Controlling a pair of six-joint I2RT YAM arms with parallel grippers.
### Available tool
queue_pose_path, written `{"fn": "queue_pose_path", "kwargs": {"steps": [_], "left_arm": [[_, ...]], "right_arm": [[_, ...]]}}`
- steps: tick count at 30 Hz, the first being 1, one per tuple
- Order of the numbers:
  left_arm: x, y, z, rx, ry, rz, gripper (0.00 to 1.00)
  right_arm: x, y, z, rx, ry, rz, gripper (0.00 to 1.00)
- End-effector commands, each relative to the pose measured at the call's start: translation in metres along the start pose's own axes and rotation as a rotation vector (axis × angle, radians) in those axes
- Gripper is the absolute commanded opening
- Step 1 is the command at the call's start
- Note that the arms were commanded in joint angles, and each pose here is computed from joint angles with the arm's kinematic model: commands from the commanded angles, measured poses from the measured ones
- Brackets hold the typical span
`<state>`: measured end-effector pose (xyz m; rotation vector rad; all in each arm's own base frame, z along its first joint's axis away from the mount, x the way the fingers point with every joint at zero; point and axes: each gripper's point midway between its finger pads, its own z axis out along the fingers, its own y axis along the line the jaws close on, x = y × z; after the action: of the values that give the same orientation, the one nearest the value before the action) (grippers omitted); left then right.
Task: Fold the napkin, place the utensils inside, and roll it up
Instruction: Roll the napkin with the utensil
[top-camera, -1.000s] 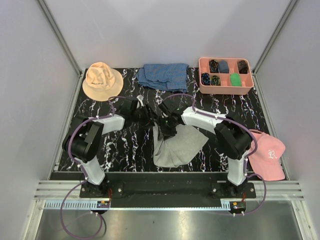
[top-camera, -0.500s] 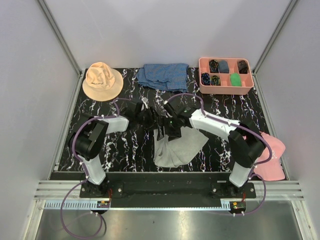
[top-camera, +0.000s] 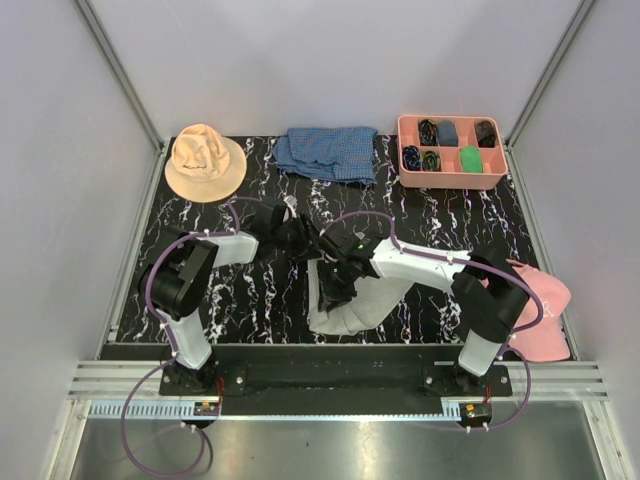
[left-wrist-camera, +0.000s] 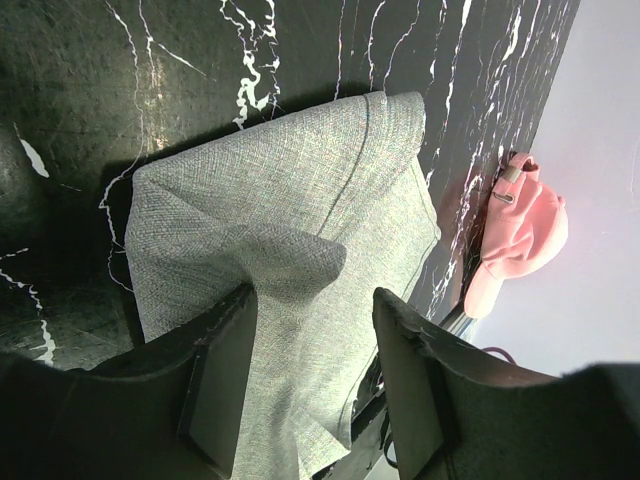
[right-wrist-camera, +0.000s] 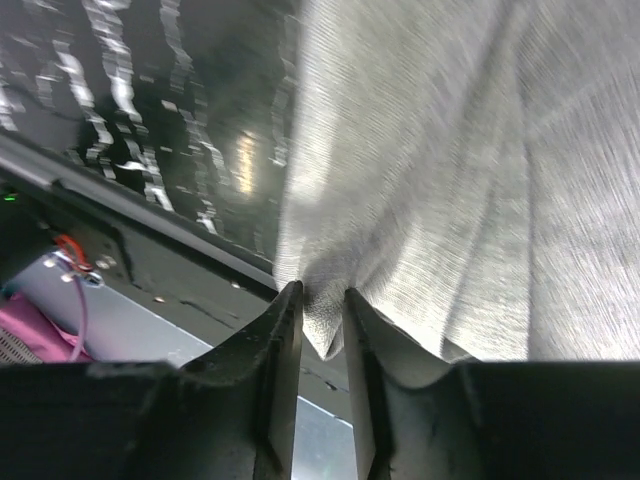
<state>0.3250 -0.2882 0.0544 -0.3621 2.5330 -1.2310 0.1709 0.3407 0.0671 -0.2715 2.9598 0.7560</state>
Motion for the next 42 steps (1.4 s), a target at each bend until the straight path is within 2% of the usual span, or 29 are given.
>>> {"fn": "queue_pose_path", "kwargs": {"steps": [1, 5, 13, 18, 22, 24, 30, 37, 42], "left_arm": [[-0.004, -0.017, 0.000, 0.048, -0.003, 0.034, 0.54], [-0.007, -0.022, -0.001, 0.051, -0.005, 0.045, 0.54], [-0.028, -0.051, -0.018, 0.045, -0.061, 0.132, 0.69], [-0.037, -0.061, -0.032, 0.018, -0.085, 0.168, 0.73], [-0.034, -0.036, -0.043, -0.052, -0.108, 0.152, 0.74], [-0.026, -0.020, -0.049, -0.080, -0.116, 0.138, 0.71], [0.008, 0.014, -0.059, -0.099, -0.094, 0.073, 0.70], [0.031, 0.028, -0.054, -0.025, -0.067, 0.017, 0.69], [0.044, 0.033, -0.046, 0.027, -0.030, -0.039, 0.63]], "right_arm": [[0.014, 0.001, -0.005, -0.018, 0.026, 0.028, 0.29], [0.020, -0.004, 0.002, -0.002, 0.049, 0.032, 0.28], [0.022, -0.016, 0.014, 0.045, 0.064, 0.044, 0.28], [0.027, -0.027, 0.020, 0.077, 0.074, 0.057, 0.28], [0.026, -0.027, 0.022, 0.082, 0.074, 0.056, 0.28], [0.027, -0.028, 0.023, 0.086, 0.078, 0.059, 0.29], [0.028, -0.029, 0.025, 0.089, 0.089, 0.058, 0.30], [0.028, -0.028, 0.025, 0.087, 0.092, 0.058, 0.30], [0.028, -0.029, 0.024, 0.088, 0.090, 0.062, 0.29]]}}
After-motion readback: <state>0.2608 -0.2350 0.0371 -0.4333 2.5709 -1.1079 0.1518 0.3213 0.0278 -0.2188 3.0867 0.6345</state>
